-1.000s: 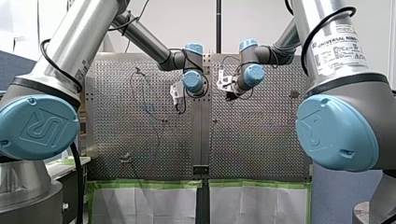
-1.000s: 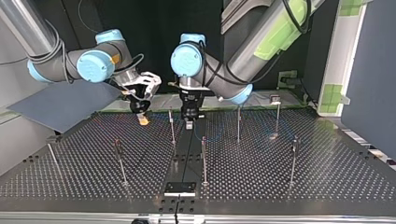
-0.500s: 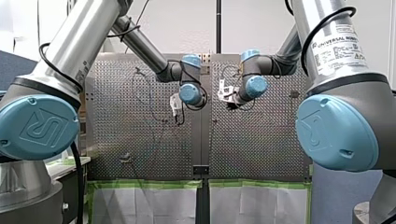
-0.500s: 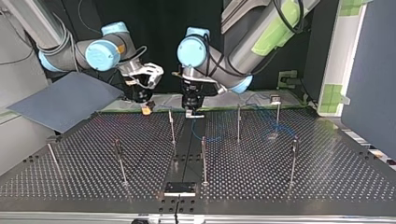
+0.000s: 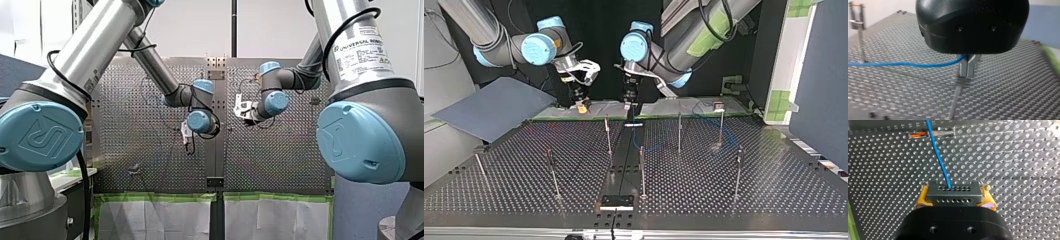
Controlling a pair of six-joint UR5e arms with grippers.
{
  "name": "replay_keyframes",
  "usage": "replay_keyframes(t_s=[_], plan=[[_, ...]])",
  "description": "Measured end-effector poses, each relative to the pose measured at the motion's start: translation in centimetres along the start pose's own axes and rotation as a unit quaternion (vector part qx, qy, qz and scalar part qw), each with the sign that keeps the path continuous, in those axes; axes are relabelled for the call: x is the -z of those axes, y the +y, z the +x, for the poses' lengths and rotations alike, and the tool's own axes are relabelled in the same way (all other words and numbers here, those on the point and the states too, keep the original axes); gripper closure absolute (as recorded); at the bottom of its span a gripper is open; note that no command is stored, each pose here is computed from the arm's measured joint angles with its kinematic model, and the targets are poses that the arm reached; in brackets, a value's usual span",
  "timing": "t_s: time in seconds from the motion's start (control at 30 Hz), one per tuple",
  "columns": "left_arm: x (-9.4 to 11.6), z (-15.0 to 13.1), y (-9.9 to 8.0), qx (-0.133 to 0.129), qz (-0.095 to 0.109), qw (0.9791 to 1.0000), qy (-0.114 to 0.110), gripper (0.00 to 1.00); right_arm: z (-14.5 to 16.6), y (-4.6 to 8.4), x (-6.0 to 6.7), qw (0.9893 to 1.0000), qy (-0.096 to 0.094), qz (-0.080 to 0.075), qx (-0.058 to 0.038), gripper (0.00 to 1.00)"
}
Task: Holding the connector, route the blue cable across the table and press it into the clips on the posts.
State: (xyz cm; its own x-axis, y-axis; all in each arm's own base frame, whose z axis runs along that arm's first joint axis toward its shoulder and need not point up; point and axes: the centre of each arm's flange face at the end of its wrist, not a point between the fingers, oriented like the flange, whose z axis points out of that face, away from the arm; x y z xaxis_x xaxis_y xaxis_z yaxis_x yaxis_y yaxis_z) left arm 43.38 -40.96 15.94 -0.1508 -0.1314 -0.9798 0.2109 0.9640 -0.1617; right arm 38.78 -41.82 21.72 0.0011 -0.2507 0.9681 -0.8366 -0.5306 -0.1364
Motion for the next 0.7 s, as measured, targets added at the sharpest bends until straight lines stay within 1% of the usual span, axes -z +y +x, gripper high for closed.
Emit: replay_keyframes(t_s=[0.07, 0.2, 0.33, 0.4, 0.47, 0.57, 0.7], plan=[[0.3, 1.2, 0.3, 0.0, 0.002, 1.0, 0.005, 1.0, -0.6, 0.2, 0.3, 1.0, 0.0, -0.003, 0.0015, 1.0], [1.1, 2.6, 0.7, 0.0, 0.009, 0.9999, 0.01, 1.0, -1.9, 0.6, 0.7, 1.0, 0.0, -0.007, 0.0048, 1.0], [2.0, 3.8, 1.0, 0.002, 0.017, 0.9997, 0.016, 1.0, -2.4, 0.8, 0.8, 0.9999, 0.005, -0.007, 0.0062, 1.0], [2.6, 4.4, 1.2, 0.003, 0.023, 0.9995, 0.024, 1.0, -2.6, 1.0, 0.7, 0.9999, 0.006, -0.006, 0.0076, 1.0], [3.3, 5.1, 1.4, 0.002, 0.028, 0.999, 0.035, 1.0, -3.1, 1.2, 0.4, 0.9999, 0.006, -0.003, 0.008, 1.0], [3.8, 5.6, 1.4, 0.002, 0.031, 0.9985, 0.045, 1.0, -4.1, 1.7, -0.3, 1.0, 0.005, 0.002, 0.0052, 1.0], [3.3, 5.0, 1.0, 0.006, 0.034, 0.9985, 0.043, 1.0, -4.5, 2.4, -0.9, 1.0, 0.004, 0.003, 0.0011, 1.0]])
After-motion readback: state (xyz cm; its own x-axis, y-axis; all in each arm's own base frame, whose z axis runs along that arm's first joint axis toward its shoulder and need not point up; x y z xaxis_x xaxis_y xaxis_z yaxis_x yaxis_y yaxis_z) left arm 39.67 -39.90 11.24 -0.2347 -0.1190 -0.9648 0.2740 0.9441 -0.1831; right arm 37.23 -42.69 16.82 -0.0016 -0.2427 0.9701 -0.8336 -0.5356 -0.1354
